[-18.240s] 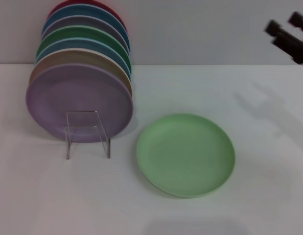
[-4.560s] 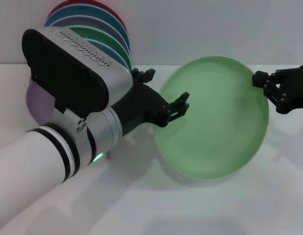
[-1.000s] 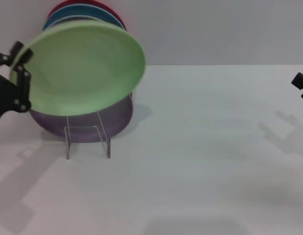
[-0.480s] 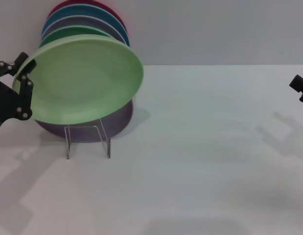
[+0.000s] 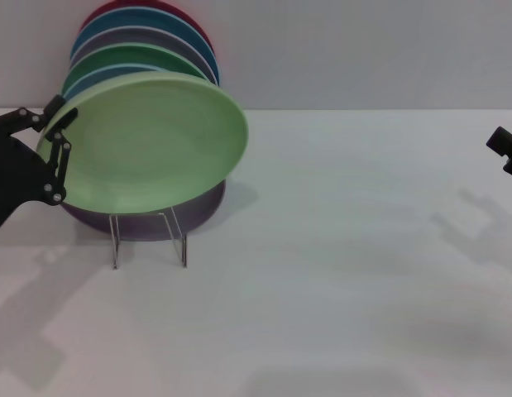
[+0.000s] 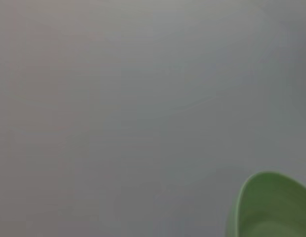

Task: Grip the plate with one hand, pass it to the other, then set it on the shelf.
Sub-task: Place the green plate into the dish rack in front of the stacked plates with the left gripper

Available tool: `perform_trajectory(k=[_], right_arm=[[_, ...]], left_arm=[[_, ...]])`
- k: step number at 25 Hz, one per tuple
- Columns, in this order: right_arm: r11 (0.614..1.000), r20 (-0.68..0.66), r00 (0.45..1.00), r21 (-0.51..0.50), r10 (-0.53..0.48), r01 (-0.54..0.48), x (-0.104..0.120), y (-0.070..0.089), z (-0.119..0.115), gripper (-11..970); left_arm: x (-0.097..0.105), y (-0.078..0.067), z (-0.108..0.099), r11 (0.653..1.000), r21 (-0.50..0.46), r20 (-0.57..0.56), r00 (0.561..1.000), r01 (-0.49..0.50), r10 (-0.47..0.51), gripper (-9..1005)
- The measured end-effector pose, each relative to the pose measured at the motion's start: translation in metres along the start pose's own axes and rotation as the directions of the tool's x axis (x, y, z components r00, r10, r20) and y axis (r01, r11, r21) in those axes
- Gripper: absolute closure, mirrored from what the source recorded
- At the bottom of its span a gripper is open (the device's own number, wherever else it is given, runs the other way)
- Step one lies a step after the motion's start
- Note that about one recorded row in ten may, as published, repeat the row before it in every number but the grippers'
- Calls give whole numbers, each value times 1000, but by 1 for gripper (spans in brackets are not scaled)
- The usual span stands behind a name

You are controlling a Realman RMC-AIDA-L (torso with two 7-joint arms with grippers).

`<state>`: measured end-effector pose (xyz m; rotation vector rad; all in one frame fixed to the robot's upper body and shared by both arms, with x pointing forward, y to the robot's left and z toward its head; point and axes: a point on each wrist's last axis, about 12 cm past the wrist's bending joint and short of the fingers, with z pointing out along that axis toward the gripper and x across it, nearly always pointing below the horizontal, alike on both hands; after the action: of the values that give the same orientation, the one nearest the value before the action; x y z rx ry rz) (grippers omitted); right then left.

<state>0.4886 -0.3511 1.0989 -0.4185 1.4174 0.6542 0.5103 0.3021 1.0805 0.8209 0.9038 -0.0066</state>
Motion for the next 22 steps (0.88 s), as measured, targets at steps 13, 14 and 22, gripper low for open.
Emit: perform_trajectory(k=[13,14,22], right_arm=[[1000,-3,1000,-5,-1,1,0,1,0,211],[1000,-3,1000,-5,-1,1,0,1,0,211],[1000,-3,1000,-7,-3,3,0,0,0,211]], left_arm=[[5,-11,-1,1000,-16,-66,997,-26,25,766],[5,-12,-1,999,-17,-71,997,-28,27,761],[7,-19,-5,998,-26,-111,993,-52,49,700]])
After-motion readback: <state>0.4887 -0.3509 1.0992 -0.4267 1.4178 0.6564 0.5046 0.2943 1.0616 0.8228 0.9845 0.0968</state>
